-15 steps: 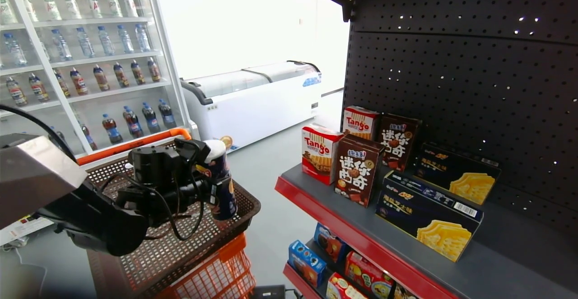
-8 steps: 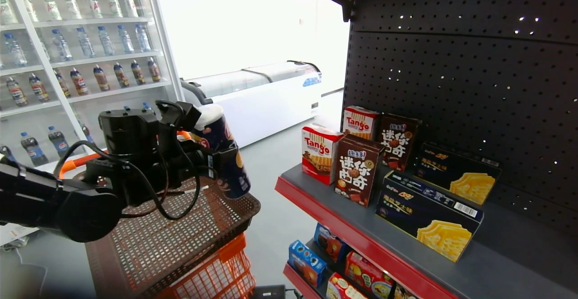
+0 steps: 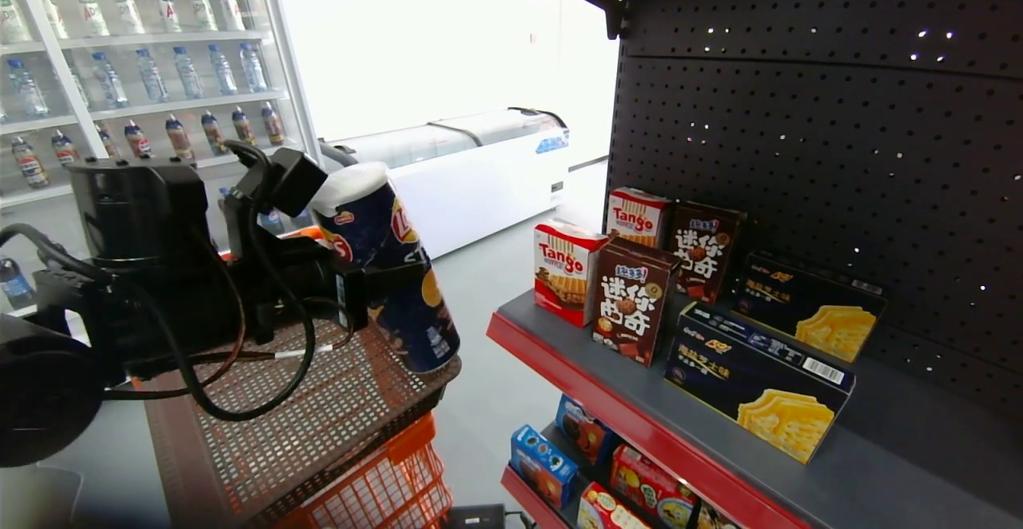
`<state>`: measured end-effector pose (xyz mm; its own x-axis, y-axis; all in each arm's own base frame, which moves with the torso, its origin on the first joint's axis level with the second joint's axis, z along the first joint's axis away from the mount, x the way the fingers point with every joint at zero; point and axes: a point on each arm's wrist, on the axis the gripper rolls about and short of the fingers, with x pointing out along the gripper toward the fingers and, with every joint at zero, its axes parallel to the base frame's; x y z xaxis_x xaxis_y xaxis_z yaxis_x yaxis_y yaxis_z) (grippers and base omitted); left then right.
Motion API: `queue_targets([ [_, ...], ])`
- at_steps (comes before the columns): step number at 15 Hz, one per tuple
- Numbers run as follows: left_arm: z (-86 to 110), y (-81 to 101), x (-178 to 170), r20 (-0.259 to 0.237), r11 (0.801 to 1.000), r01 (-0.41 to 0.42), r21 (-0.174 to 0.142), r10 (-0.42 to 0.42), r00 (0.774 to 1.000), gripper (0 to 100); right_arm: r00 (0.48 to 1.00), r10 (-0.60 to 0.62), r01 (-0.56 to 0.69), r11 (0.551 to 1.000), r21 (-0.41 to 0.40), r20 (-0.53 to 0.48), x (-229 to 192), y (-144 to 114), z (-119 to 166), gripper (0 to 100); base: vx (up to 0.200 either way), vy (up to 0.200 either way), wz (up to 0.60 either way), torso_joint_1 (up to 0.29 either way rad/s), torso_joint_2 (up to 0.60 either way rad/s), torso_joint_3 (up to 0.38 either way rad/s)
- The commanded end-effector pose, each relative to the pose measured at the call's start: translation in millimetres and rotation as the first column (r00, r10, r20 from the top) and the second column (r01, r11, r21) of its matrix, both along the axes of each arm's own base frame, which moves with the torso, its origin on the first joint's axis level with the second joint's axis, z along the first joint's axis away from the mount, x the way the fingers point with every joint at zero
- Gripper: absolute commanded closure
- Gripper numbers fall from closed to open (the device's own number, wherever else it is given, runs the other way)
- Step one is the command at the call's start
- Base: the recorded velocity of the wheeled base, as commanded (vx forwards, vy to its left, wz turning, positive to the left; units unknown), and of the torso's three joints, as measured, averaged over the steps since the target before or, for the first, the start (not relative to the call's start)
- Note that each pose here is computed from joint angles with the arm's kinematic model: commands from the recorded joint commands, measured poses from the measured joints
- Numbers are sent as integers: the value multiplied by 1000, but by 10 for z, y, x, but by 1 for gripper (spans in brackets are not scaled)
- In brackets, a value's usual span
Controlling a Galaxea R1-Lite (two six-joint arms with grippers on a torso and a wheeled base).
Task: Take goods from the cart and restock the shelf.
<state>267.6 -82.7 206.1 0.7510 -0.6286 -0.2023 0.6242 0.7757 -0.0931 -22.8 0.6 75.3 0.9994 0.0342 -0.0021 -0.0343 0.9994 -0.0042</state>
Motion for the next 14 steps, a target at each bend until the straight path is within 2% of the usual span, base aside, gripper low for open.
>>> queue_targets([
  [1, 194, 0, -185, 49, 1000, 22, -13, -21, 999, 100, 1000, 1, -1, 1000, 0, 1, 0, 0, 0, 0, 0, 0, 0, 0, 0, 0],
  [2, 188, -12, -226, 28, 1000, 29, -5, -29, 999, 100, 1000, 1, -1, 1000, -2, 1, 0, 0, 0, 0, 0, 0, 0, 0, 0, 0],
  [4, 214, -6, -264, 22, 999, 31, -19, -31, 999, 100, 1000, 1, -1, 1000, -2, 1, 0, 0, 0, 0, 0, 0, 0, 0, 0, 0],
  [6, 204, -9, -278, 10, 999, 51, -19, -50, 999, 100, 1000, 1, -1, 1000, 0, 1, 0, 0, 0, 0, 0, 0, 0, 0, 0, 0],
  [8, 125, -82, -340, -37, 993, 119, -13, -119, 992, 100, 1000, 1, -1, 1000, -2, 1, 0, 0, 0, 0, 0, 0, 0, 0, 0, 0],
  [9, 121, -138, -378, -39, 989, 148, -12, -148, 988, 100, 1000, 1, -1, 1000, -2, 2, 0, 0, 2, 0, 0, 0, 0, 0, 0, 0],
  [11, 106, -247, -464, -48, 976, 219, -16, -220, 974, 100, 1000, 3, -3, 1000, -2, 1, 0, 0, 0, 0, 0, 0, 0, 0, 0, 0],
  [14, 2, -389, -624, -121, 950, 313, -5, -311, 943, 100, 1000, 1, -1, 1000, -2, 1, 0, 0, 0, 0, 0, 0, 0, 0, 0, 0],
])
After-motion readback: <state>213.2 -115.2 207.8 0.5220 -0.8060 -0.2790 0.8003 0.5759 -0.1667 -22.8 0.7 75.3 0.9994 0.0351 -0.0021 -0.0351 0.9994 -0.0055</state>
